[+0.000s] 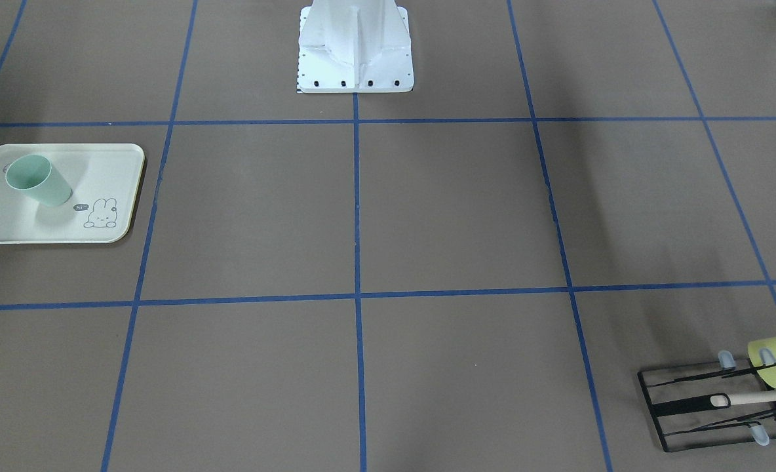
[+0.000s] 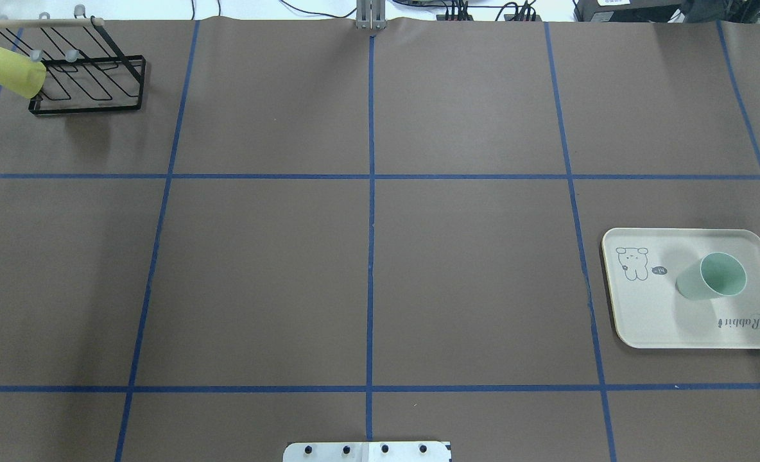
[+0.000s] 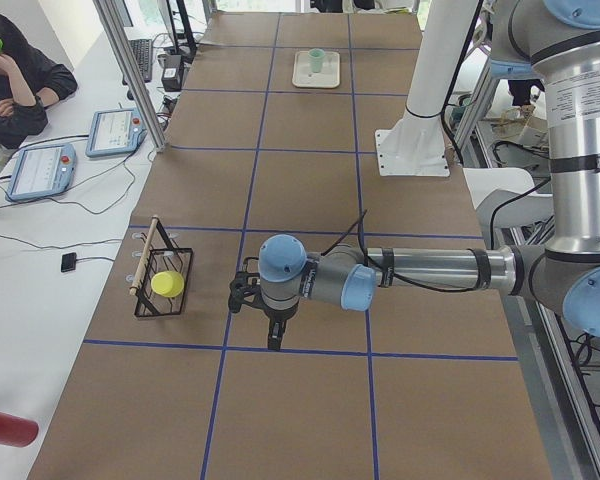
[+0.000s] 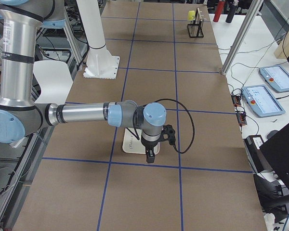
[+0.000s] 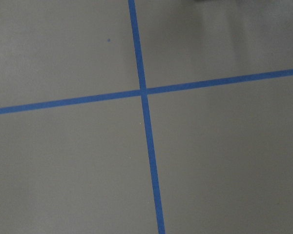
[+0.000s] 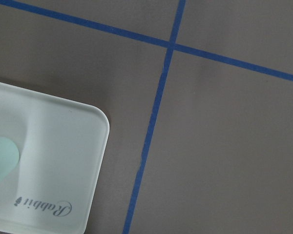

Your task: Left arm grabs green cup and hands to right arm on tray

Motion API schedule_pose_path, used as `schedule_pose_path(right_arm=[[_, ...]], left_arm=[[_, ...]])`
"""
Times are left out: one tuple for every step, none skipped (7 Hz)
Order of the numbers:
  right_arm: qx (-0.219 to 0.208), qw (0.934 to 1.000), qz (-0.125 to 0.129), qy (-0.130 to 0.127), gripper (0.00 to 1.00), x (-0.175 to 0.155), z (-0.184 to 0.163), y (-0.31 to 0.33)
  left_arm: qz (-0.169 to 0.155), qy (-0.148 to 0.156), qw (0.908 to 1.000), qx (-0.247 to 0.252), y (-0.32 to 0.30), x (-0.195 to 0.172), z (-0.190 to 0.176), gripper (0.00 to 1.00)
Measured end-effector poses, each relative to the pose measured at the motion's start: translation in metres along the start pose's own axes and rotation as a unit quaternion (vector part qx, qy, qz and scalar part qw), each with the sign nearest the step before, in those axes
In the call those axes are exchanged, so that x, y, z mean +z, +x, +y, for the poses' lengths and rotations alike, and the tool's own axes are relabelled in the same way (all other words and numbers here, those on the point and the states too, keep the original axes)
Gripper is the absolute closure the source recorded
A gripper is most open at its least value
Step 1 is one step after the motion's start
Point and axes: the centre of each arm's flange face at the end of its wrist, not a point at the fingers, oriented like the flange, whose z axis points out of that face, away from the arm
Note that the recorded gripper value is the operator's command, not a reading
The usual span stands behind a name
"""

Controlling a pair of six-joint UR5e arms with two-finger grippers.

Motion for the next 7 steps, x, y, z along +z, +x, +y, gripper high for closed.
schedule_pose_path(right_arm=[[0.005,1.0,-0.007,-0.003,0.01,0.005,0.0,0.003],[0.006,0.9999,-0.012,-0.003,0.01,0.006,0.0,0.004],[0.006,0.9999,-0.015,-0.002,0.01,0.006,-0.001,0.003],[0.005,0.9999,-0.016,-0.001,0.01,0.006,-0.002,0.003],[0.005,0.9998,-0.017,0.0,0.01,0.005,-0.003,0.002],[0.004,0.9998,-0.018,0.0,0.01,0.005,-0.004,0.002],[0.004,0.9998,-0.018,0.001,0.01,0.005,-0.004,0.002]], left_arm=[[0.003,-0.003,1.0,-0.007,-0.002,-0.002,0.01,0.0],[0.002,-0.004,0.9999,-0.012,0.0,-0.006,0.011,0.0],[-0.001,-0.004,0.9999,-0.017,0.003,-0.012,0.01,0.0],[-0.004,-0.007,0.9997,-0.024,0.003,-0.015,0.009,0.0],[-0.015,-0.01,0.9995,-0.027,0.0,-0.017,0.008,0.0],[-0.036,-0.009,0.9991,-0.019,-0.006,-0.019,0.008,0.0],[-0.054,-0.006,0.9985,-0.006,-0.013,-0.024,0.008,0.0]])
